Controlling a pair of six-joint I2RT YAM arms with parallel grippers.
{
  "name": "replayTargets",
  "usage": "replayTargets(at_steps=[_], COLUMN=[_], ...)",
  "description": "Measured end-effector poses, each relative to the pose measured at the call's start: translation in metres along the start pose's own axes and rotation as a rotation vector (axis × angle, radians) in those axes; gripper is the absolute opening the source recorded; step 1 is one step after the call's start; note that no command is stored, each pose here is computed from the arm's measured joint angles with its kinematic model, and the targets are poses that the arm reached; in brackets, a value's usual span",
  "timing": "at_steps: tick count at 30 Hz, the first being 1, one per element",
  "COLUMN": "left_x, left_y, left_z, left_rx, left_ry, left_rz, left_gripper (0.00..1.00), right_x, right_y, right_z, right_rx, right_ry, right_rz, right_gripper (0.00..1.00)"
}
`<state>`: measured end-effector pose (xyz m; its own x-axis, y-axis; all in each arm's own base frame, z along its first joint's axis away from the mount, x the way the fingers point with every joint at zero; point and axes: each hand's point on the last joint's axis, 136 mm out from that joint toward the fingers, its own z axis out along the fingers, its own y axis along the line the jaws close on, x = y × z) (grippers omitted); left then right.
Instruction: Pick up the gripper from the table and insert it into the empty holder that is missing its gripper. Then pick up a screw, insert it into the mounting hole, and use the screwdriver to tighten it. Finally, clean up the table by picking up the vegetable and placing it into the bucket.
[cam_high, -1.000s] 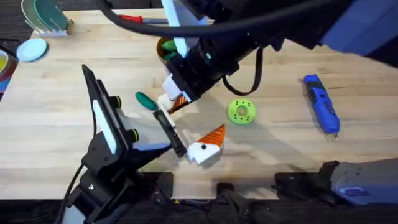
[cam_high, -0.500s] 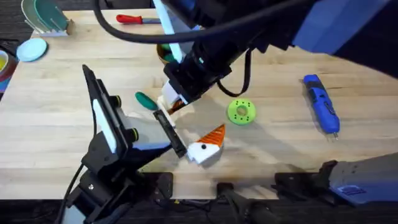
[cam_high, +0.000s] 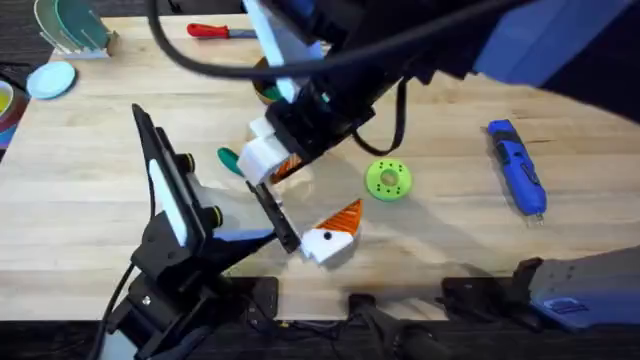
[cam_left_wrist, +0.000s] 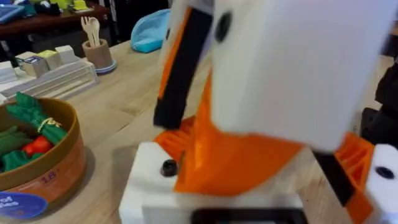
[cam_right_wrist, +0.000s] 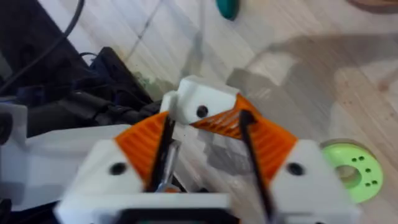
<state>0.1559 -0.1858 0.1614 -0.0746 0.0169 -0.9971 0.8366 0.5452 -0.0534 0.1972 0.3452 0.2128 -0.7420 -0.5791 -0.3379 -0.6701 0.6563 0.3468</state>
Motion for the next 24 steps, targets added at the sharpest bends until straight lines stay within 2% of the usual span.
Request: replayTargets(at_steps=[1,3,8,15,24], left_x=[0.0,0.0,0.0,0.0,0.0], left_y=[0.0,-0.001,-0.001,-0.002,-0.002], left_z=[0.0,0.0,0.0,0.0,0.0], left_rx=[0.0,0.003,0.005,0.009,0.009], left_ry=[0.0,-0.001,-0.001,-0.001,-0.001], left_rz=[0.0,0.005,0.008,0.008,0.009], left_gripper=[0.993,0.993,0.993,0.993,0.993], right_x=[0.0,0.002,0.012,0.019,0.065], right_y=[-0.003,-0.006,-0.017,-0.042,-0.083], right_z=[-0.003,-0.009,-0.033,-0.096,-0.168], right_rx=[0.011,0.022,0.072,0.148,0.252], right_ry=[-0.003,0.001,-0.002,-0.121,-0.208], right_rz=[-0.001,-0.002,-0.021,-0.041,0.034], right_gripper=[0.953,0.987,0.994,0.993,0.994])
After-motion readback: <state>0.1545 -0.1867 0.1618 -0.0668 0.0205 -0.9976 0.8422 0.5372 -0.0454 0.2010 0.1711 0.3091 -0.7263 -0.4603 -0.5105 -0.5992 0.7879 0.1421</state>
